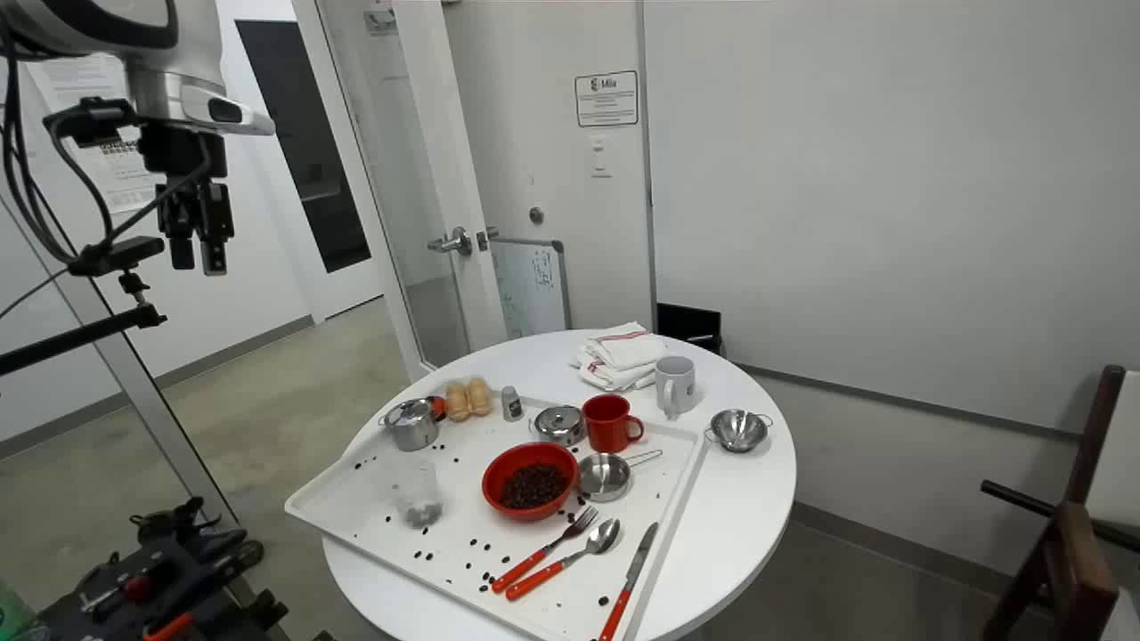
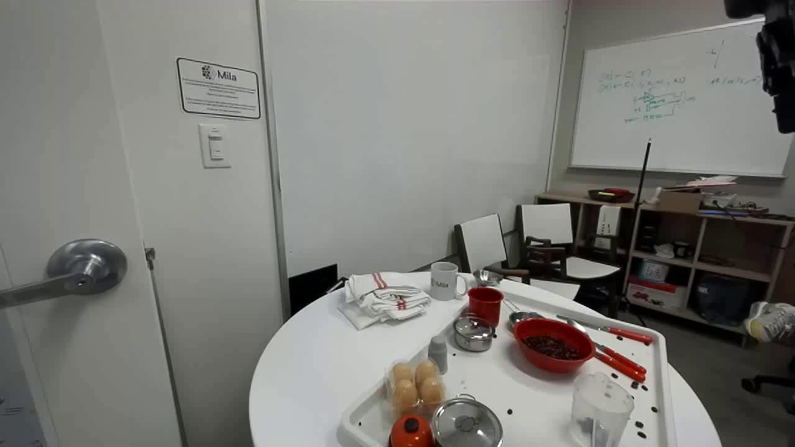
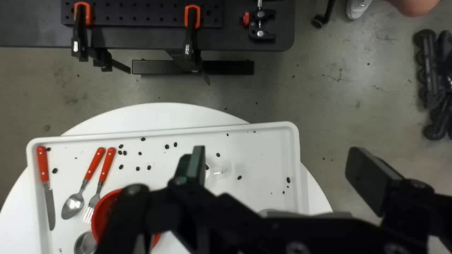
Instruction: Use the fork to mix the contents in the bowl
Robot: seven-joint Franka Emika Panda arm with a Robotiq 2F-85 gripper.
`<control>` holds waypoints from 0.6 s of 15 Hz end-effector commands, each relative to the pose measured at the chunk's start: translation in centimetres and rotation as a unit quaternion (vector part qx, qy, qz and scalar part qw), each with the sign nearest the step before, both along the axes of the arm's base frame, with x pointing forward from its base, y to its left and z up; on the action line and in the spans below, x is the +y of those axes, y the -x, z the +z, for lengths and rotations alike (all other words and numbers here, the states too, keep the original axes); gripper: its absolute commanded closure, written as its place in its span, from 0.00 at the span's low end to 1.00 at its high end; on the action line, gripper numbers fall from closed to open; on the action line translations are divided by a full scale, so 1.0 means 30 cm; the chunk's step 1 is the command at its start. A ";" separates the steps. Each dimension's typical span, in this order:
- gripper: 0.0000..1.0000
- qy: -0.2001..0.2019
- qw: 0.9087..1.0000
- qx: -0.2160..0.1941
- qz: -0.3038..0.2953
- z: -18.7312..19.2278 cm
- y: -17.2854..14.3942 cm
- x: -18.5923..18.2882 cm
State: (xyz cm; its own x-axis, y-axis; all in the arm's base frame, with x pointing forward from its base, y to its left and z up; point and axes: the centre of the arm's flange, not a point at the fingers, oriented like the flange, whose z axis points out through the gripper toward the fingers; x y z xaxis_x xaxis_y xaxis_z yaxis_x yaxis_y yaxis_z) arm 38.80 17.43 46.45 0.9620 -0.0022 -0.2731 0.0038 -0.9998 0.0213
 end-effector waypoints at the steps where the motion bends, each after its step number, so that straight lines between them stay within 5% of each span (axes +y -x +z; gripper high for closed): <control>1: 0.00 0.000 1.000 0.000 0.000 0.000 0.000 0.000; 3: 0.00 0.000 1.000 0.000 0.000 0.000 0.000 0.000; 9: 0.00 0.033 0.991 -0.050 -0.123 -0.020 -0.055 -0.085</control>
State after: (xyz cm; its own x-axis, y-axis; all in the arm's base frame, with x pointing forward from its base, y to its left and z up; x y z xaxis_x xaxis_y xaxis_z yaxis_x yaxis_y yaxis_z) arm 39.72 16.29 46.24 0.9643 -0.1392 -0.2254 -0.1301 -0.9900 0.0546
